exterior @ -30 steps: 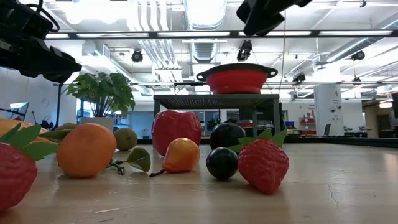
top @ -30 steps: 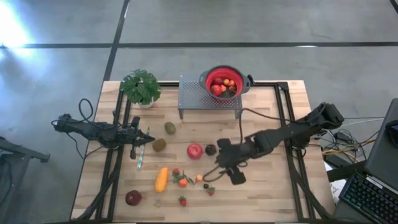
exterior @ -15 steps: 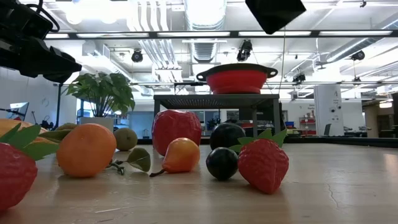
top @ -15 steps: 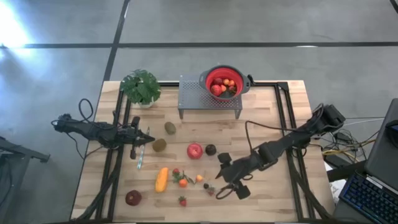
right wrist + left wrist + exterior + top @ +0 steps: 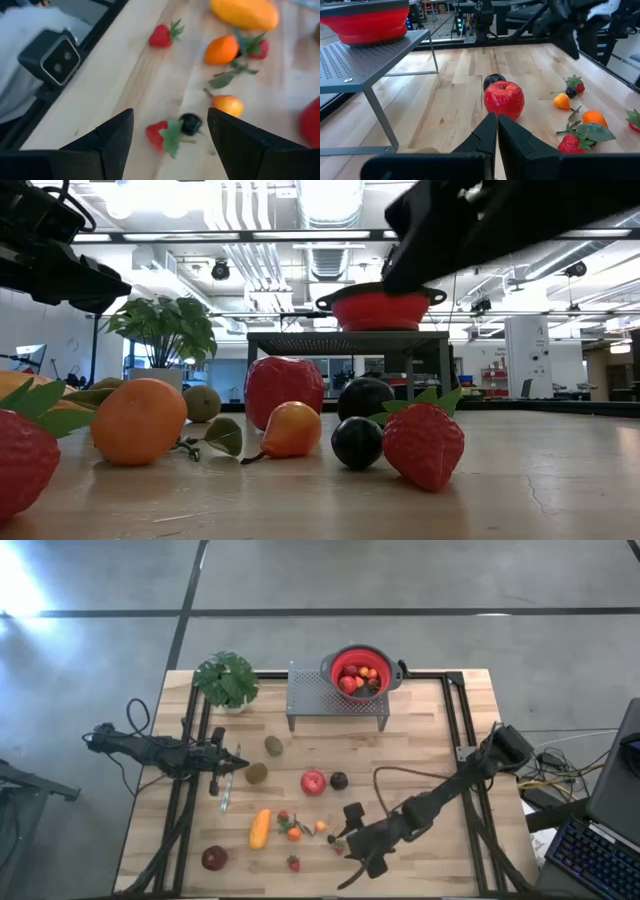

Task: Pick & Place Fruit
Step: Put the strawberry into the strainer bowl on the shelf

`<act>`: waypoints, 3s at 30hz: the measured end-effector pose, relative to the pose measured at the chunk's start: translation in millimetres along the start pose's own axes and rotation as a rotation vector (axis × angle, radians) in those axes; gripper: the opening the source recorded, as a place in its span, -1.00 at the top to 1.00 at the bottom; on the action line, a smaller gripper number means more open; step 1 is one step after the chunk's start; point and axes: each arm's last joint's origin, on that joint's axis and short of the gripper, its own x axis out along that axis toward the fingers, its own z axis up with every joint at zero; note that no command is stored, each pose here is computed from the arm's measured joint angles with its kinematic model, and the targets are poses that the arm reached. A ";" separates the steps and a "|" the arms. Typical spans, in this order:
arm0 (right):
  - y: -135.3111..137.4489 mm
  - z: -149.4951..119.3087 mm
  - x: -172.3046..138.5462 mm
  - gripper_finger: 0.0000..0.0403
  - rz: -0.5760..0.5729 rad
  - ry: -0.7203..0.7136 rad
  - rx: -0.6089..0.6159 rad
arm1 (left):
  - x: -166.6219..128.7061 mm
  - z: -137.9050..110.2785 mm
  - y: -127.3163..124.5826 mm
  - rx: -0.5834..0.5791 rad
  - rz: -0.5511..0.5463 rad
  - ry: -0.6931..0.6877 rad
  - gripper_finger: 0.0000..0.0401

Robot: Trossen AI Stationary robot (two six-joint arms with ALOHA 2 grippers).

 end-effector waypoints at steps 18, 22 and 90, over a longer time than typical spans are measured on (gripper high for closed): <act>8.6 -29.9 49.5 -0.14 -0.027 0.163 0.047 | 0.1 -0.1 -0.1 0.001 0.000 0.002 0.90; 8.2 -30.6 49.1 -0.06 -0.027 0.161 0.046 | 0.1 -0.1 -0.1 0.001 0.000 0.002 0.90; 8.2 -27.6 47.3 0.40 0.013 0.143 0.038 | 0.2 -0.3 0.0 0.001 0.000 0.003 0.90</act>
